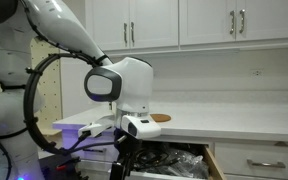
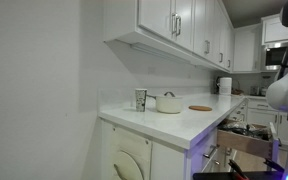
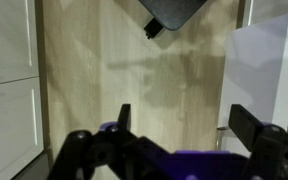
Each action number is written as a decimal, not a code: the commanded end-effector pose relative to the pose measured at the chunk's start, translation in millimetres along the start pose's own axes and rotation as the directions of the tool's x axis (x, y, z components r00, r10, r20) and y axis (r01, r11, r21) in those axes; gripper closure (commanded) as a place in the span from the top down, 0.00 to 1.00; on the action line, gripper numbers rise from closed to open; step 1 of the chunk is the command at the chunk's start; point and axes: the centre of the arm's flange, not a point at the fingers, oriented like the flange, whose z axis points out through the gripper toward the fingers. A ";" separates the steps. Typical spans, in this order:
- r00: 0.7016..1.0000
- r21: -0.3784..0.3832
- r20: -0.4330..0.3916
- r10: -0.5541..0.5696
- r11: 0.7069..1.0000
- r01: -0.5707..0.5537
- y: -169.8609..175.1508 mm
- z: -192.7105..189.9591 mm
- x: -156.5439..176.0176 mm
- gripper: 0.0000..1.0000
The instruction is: Close the drawer, uncover the pot and put the lid on the mat, and then open the second overhead cabinet door from the left
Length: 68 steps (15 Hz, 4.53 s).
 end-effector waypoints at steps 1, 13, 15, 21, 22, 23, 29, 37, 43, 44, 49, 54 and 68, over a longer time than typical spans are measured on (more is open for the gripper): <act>0.999 0.003 -0.021 0.038 0.999 -0.038 5.8 11.2 14.5 1.00; 0.991 0.149 -0.021 0.133 0.980 -0.128 18.3 54.9 20.0 1.00; 0.991 0.195 -0.028 0.133 0.973 -0.125 23.5 59.1 19.2 1.00; 0.992 0.252 -0.064 0.110 0.963 -0.091 45.7 70.0 21.1 1.00; 0.992 0.258 -0.070 0.103 0.963 -0.081 47.7 72.1 21.1 1.00; 0.993 0.265 -0.074 0.094 0.962 -0.072 48.9 73.6 20.5 1.00; 0.992 0.353 -0.104 0.071 0.935 -0.030 41.4 87.3 18.1 0.99; 0.988 0.386 -0.137 0.075 0.923 -0.017 30.3 88.2 21.6 0.33; 0.962 0.394 -0.257 0.093 0.919 0.017 18.8 87.8 27.1 0.00; 0.958 0.391 -0.275 0.085 0.920 0.031 14.3 87.7 26.8 0.00; 0.949 0.405 -0.314 0.039 0.909 0.097 -13.9 87.4 24.1 0.00; 0.943 0.440 -0.332 0.024 0.888 0.133 -41.5 96.1 19.2 0.00; 0.942 0.529 -0.323 0.091 0.843 0.100 -84.3 102.1 11.7 0.00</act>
